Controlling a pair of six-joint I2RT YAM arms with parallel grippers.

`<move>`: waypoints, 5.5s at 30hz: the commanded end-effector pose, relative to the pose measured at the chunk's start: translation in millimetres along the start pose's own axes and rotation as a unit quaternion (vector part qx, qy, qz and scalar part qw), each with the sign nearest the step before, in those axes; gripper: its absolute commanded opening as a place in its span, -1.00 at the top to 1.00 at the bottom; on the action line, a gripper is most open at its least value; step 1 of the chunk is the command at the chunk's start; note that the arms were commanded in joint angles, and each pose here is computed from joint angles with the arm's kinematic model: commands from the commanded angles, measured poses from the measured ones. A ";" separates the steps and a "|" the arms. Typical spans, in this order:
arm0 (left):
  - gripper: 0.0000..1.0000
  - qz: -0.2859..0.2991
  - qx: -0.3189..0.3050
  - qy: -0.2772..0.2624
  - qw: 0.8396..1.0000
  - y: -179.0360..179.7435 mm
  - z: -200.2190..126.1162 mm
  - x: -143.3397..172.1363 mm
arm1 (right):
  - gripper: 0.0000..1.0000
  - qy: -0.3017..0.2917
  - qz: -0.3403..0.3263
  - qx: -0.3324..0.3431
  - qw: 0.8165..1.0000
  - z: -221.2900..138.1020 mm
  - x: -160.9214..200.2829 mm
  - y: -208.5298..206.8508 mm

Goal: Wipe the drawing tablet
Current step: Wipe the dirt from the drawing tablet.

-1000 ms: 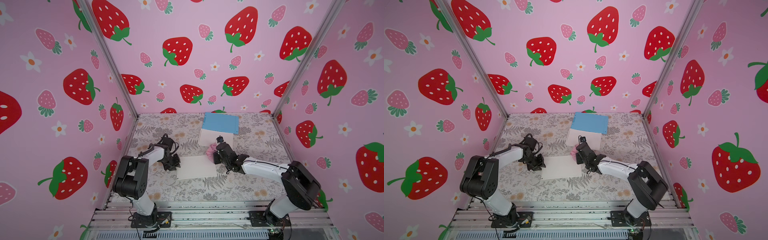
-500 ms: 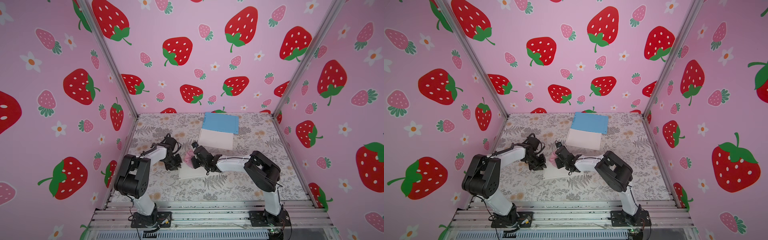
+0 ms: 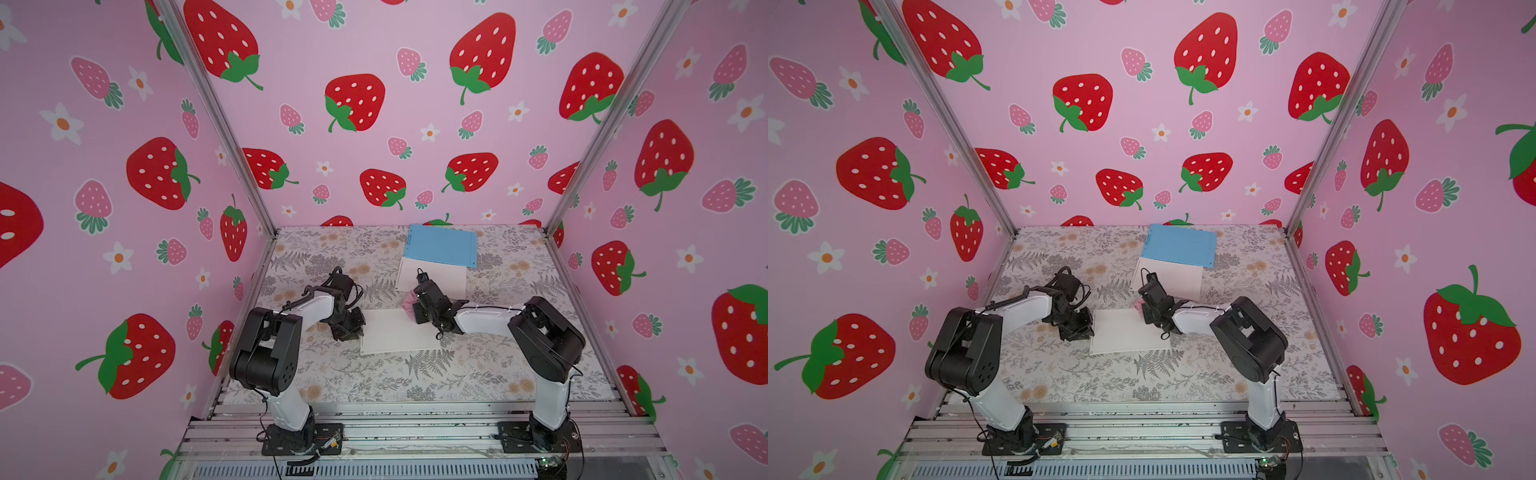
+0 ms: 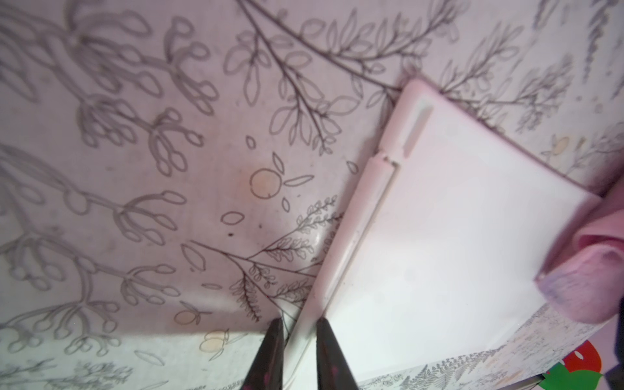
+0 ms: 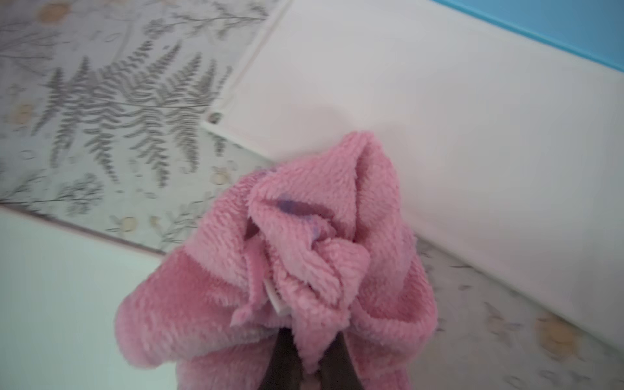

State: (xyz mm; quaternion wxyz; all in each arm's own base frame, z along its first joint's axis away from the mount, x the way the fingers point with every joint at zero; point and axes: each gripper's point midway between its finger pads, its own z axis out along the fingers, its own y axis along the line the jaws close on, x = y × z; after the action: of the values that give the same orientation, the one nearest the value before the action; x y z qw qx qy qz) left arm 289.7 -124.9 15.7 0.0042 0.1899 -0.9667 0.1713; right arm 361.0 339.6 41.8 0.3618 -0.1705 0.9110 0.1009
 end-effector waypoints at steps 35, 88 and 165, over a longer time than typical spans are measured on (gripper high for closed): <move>0.69 -0.039 -0.062 0.051 0.996 29.3 35.4 31.7 | 1.00 0.104 -0.012 -0.086 0.991 -34.9 58.9 49.0; 0.82 0.019 -0.059 0.055 0.997 23.3 41.4 22.4 | 1.00 0.134 0.052 -0.127 0.981 8.6 25.2 61.1; 0.86 -0.008 -0.051 0.059 0.997 35.5 39.9 14.8 | 1.00 0.123 0.007 -0.192 0.974 -43.2 64.2 102.1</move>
State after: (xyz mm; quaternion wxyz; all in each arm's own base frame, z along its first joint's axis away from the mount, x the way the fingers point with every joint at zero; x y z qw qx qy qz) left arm 298.2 -155.1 16.4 0.0217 0.1541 -0.9515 0.2655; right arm 285.3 369.0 36.9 0.2223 -0.1879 0.9253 0.2430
